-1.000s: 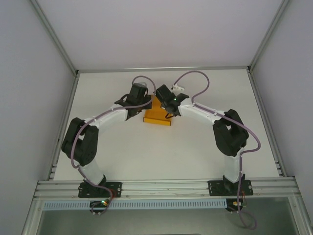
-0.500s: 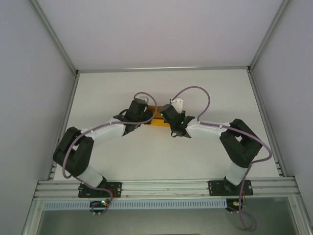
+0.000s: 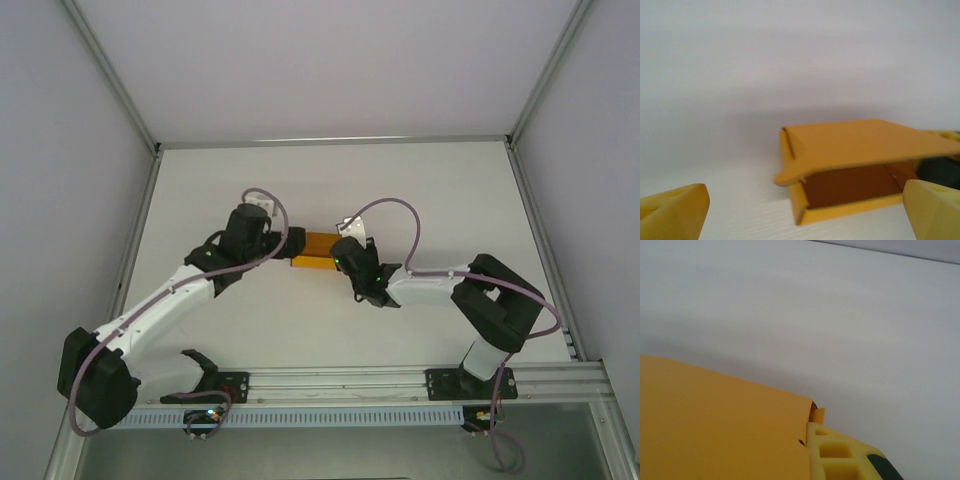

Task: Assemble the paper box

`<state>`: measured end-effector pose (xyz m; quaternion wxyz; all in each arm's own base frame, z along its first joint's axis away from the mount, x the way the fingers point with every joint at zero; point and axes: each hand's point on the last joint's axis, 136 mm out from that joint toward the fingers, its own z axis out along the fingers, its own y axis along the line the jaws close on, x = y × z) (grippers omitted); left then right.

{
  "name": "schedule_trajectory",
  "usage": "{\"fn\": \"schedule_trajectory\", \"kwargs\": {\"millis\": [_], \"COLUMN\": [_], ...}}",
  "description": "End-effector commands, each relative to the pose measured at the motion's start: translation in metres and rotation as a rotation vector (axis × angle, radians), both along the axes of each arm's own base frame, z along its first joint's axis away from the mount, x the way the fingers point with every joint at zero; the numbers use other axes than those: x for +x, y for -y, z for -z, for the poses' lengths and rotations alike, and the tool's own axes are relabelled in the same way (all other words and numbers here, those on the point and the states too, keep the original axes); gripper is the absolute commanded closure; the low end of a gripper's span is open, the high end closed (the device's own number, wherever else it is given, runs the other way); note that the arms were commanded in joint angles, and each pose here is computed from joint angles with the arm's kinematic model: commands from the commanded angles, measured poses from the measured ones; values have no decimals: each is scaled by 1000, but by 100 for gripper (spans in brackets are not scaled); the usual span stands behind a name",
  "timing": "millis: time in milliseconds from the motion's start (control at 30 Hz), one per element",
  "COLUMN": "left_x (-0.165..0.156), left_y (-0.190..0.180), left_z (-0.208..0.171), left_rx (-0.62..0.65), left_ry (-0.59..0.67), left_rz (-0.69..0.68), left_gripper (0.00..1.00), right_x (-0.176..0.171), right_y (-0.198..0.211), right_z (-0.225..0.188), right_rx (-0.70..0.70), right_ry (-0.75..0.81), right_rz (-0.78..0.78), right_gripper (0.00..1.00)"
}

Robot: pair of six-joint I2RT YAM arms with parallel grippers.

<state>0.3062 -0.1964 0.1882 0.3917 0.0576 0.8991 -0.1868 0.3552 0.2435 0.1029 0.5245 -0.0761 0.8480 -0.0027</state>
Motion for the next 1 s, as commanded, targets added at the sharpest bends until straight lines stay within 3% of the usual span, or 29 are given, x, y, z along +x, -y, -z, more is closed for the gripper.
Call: {"fn": "schedule_trajectory", "kwargs": {"millis": [0,167,433,667,800,867,967], "left_x": [13,34,8,-15,-25,-25,-22], "left_y": [-11,15,34,26,21,19,18], "left_z": [12,33,105,140,154,157,162], "left_rx": [-86,-188,-292,-298,-275,-266,-255], "left_ry": [-141,-303,-513,-582,-605,-606,-604], "left_rz": [-19,64,113,85,82,74,63], "left_gripper": [0,0,0,3,13,19,38], "right_x": [-20,-28,-36,-56,-72,-81,-94], "right_y": [-2,-10,-13,-11,-5,4,19], "right_z": [23,30,29,33,35,34,29], "right_rx": [-104,-132,-168,-174,-151,-129,-101], "right_ry": [-39,-11,-3,-52,-76,-101,-137], "right_rz": [-106,-161,-159,-147,-140,-125,-110], "right_gripper": [100,97,92,76,63,51,36]}}
